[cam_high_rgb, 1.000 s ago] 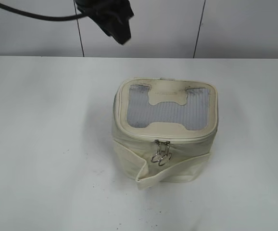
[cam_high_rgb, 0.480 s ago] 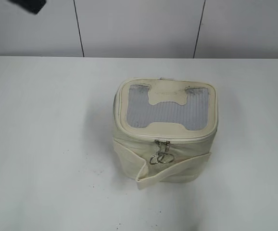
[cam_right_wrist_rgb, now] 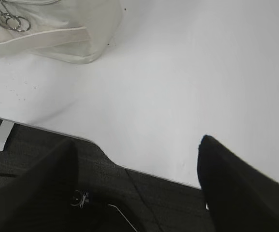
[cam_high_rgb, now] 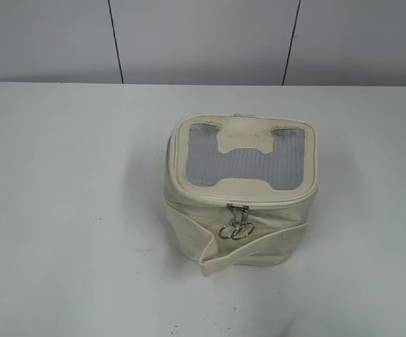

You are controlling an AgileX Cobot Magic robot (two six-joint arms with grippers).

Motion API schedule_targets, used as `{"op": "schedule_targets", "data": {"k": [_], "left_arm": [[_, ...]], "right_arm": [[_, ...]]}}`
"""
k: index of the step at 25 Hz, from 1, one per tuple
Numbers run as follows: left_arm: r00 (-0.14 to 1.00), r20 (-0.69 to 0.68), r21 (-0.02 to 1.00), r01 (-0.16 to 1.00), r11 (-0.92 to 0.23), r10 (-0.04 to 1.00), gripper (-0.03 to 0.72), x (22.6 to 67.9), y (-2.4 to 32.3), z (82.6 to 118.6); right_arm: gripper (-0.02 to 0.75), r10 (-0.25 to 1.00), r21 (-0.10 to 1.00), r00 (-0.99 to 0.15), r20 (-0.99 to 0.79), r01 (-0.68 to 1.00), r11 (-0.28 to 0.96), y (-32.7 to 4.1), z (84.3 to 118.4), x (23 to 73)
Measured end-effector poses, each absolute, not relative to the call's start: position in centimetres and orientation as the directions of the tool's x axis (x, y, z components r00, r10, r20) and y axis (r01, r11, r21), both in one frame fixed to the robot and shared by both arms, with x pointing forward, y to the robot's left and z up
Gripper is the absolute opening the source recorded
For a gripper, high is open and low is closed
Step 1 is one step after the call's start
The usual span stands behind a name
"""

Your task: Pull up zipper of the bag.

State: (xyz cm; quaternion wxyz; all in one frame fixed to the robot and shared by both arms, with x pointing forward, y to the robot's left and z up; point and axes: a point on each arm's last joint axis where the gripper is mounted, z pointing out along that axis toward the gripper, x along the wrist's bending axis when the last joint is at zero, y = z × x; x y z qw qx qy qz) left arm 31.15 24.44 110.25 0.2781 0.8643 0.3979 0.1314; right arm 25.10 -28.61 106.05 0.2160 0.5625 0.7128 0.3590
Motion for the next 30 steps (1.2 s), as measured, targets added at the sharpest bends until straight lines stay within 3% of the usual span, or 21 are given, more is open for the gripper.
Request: {"op": "schedule_targets", "data": {"k": [5, 11, 30], "left_arm": [[0.645, 0.022, 0.674, 0.554, -0.488, 0.764, 0.323, 27.1, 27.5, 106.5], [0.636, 0.041, 0.851, 0.382, -0.361, 0.771, 0.323, 24.1, 29.7, 106.6], [0.630, 0.023, 0.872, 0.368, -0.324, 0.777, 0.321, 23.8, 29.8, 106.2]], "right_arm": [[0.573, 0.956, 0.825, -0.277, 0.094, 0.559, 0.081, -28.7, 105.6, 24.7], [0.573, 0.957, 0.829, -0.275, 0.094, 0.554, 0.077, -28.7, 105.3, 24.9], [0.573, 0.957, 0.830, -0.275, 0.095, 0.553, 0.077, -28.7, 105.3, 24.9]]}}
